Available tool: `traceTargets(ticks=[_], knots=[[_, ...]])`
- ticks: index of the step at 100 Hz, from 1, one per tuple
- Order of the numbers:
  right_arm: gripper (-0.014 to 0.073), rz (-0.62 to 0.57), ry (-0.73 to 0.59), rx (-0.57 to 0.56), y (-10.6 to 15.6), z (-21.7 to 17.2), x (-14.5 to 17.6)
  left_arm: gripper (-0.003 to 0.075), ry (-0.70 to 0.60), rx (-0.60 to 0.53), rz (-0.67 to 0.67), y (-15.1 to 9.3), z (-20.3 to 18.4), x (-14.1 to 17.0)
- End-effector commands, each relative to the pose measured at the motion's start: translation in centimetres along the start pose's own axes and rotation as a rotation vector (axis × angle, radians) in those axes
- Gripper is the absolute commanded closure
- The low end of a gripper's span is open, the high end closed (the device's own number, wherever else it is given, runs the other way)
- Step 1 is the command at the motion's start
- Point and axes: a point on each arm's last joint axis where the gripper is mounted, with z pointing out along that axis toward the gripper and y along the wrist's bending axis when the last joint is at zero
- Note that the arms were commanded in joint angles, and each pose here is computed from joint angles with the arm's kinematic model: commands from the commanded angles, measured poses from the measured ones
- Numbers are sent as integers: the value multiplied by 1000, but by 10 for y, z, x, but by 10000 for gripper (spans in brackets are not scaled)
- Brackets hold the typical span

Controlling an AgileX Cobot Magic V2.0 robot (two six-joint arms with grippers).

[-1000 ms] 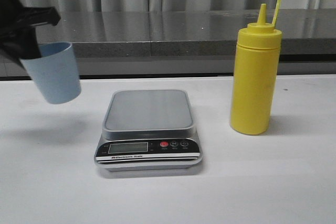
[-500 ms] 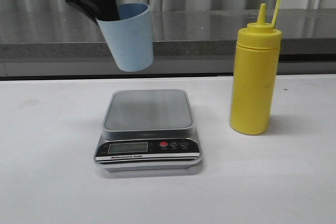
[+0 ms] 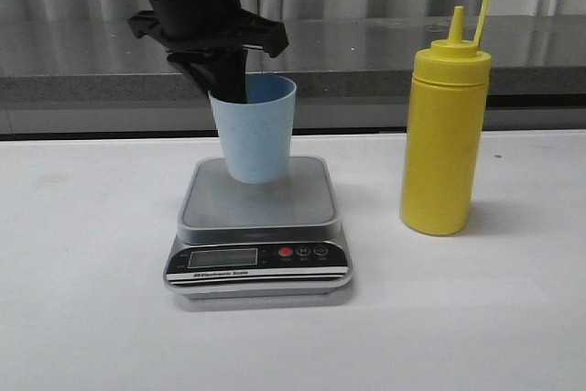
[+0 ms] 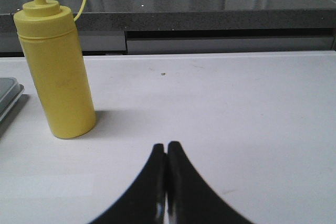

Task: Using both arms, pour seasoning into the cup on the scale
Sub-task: 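Lift the blue cup with the left gripper and carry it over the scale, then lower the cup onto the scale platform and open the left gripper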

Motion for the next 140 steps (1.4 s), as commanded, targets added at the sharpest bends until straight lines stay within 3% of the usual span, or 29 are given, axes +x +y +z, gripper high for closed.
traceTargets(ticks=[1, 68, 82, 101, 108, 118, 140], knots=[[662, -18, -124, -7, 1, -4, -16, 740, -103, -5, 6, -3, -28, -12], [662, -18, -124, -7, 1, -4, -16, 734, -52, 0, 5, -3, -17, -9], [662, -18, -124, -7, 1, -4, -16, 608, -48, 1, 5, -3, -17, -8], [662, -18, -124, -7, 1, -4, -16, 264, -40, 2, -22, -3, -17, -8], [662, -18, -124, -7, 1, -4, -16, 172, -34, 2, -35, -2, -17, -7], [662, -18, -124, -7, 1, -4, -16, 116, -42, 2, -56, -3, -22, -7], [662, -18, -124, -7, 1, -4, -16, 116, -131, -15, -88, 7, -61, -9]])
